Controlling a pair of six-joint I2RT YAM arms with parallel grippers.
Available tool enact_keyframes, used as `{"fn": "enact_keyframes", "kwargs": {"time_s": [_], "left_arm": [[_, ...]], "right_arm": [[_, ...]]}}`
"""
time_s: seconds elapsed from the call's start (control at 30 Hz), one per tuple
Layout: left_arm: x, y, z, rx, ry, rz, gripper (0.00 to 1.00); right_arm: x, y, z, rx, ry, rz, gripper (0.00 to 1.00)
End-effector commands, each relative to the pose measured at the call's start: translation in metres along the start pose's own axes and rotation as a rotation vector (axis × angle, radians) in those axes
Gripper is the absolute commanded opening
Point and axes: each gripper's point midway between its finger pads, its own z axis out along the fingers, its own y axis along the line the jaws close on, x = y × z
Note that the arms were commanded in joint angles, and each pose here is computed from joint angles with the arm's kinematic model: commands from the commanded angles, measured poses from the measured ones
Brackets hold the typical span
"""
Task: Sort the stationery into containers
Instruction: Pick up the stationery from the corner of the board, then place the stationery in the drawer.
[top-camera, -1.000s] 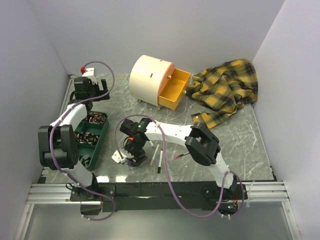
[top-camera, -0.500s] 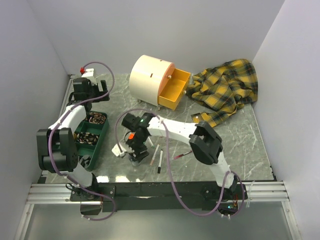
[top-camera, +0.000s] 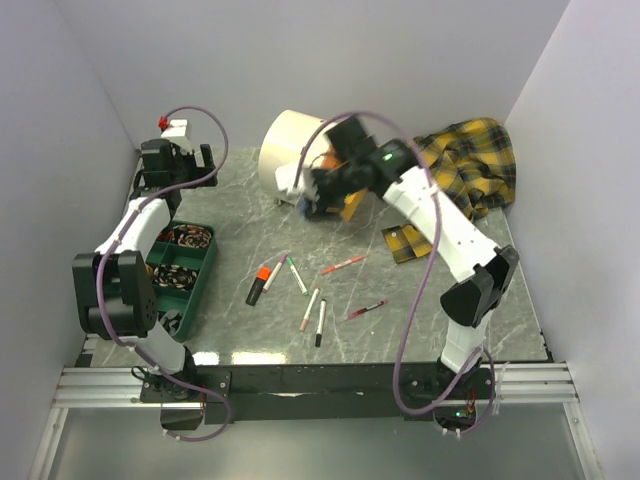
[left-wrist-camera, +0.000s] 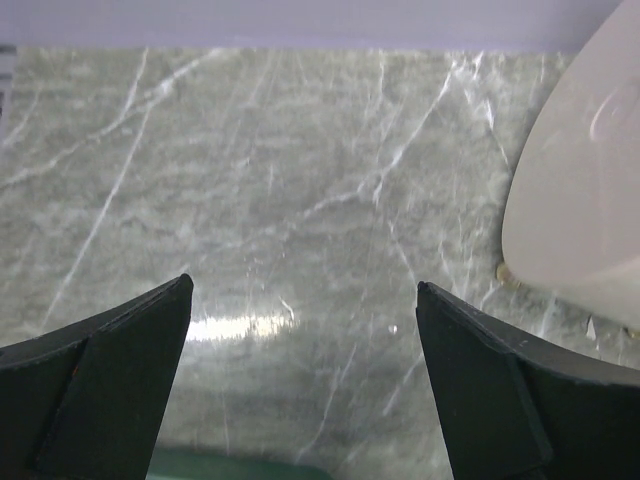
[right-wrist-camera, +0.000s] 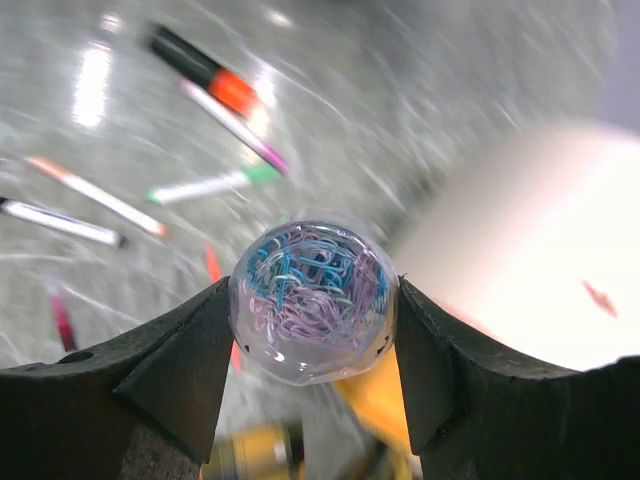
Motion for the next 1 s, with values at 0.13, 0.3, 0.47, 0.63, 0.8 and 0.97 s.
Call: {"fn": "enact_keyframes", "kwargs": {"time_s": [0.13, 0.3, 0.47, 0.63, 0.8, 0.97], "left_arm": [[-0.02, -0.001, 0.014, 0.03, -0.035, -0.01, 0.99], [-0.017, 0.004, 0.021, 0.022, -0.028, -0.013, 0.99], [-0.016, 0.007, 0.03, 0.008, -0.018, -0.027, 0.99], [-0.02, 0.007, 0.036, 0.013, -0.02, -0.035, 0.99], [-0.015, 0.011, 0.044, -0.002, 0.005, -0.031, 0.99], [-0.015, 0.012, 0.05, -0.004, 0.013, -0.03, 0.99]], "right_arm": [[0.056, -0.042, -0.064, 0.175, 0.143, 0.194, 0.27], [0.09, -0.07, -0.068, 0.248, 0.188, 0.247, 0.26], [0.113, -0.102, -0.064, 0.29, 0.203, 0.278, 0.26], [0.137, -0.117, -0.064, 0.321, 0.218, 0.285, 0.25], [0.16, -0.12, -0.05, 0.297, 0.216, 0.342, 0.25], [0.168, -0.134, -0.034, 0.314, 0.143, 0.413, 0.26]]}}
